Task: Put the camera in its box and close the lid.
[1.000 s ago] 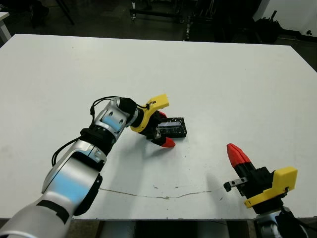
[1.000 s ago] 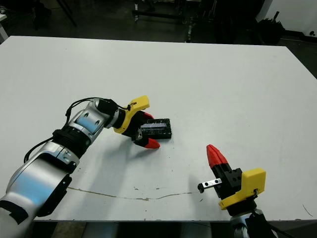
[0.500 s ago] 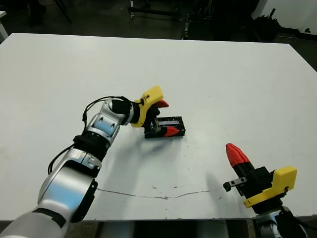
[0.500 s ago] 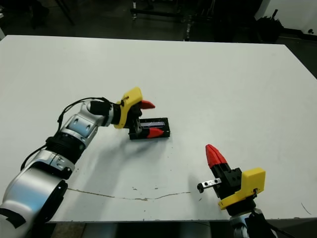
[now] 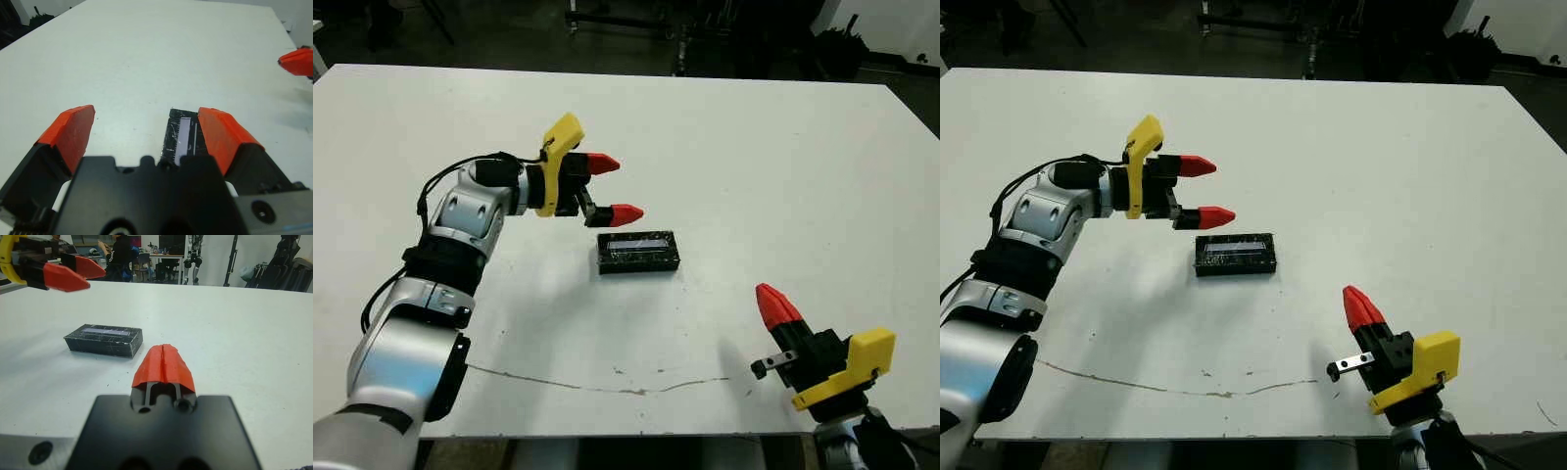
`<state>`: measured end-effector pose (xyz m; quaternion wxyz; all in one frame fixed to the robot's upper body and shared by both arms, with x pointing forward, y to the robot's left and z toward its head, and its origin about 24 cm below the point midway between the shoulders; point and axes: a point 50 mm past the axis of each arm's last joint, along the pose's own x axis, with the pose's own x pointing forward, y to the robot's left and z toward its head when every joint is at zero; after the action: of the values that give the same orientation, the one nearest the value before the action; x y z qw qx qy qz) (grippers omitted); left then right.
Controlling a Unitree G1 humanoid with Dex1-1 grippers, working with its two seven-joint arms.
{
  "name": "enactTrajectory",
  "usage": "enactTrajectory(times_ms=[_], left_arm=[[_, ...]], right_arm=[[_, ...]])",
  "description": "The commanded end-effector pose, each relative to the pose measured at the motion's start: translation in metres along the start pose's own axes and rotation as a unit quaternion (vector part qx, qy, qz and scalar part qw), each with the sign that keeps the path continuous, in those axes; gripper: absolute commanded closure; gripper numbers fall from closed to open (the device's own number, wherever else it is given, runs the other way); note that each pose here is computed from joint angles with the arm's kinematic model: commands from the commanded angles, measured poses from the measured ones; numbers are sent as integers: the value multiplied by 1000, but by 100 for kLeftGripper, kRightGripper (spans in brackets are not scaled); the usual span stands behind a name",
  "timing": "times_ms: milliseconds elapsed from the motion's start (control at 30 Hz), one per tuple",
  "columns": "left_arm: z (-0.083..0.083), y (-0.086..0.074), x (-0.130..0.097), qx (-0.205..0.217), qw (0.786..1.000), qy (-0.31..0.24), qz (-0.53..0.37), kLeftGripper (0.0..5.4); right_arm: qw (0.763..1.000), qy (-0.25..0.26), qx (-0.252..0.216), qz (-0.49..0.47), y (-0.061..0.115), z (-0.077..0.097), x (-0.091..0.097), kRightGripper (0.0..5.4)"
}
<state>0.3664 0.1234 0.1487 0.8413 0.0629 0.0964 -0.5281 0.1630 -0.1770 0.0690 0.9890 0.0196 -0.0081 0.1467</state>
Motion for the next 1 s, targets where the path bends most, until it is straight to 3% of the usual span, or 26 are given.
enactTrajectory(times_ms=[33,167,333,533,733,867,1000], left_arm=[[-6,-4,2,-66,993,-55,76,0],[-12,-20,9,-100,969,-119,191,40],[-21,-41,15,-99,963,-134,213,115],[-34,-65,25,-116,962,-96,228,207],[-50,-70,36,-161,955,-41,247,295],[-59,-72,40,-148,954,7,260,358],[-80,-86,40,-129,950,66,276,420]], right_arm=[[1000,8,-7,-3,-2,-1,-1,540],[1000,8,-5,-5,-2,-2,-1,540],[1000,7,-2,-5,-1,-3,-2,540],[1000,6,-5,-5,0,-2,-1,540],[1000,2,-13,-3,-1,-2,-2,540],[1000,2,-10,-3,-1,-1,-2,540],[1000,3,-9,-2,1,-1,-2,540]])
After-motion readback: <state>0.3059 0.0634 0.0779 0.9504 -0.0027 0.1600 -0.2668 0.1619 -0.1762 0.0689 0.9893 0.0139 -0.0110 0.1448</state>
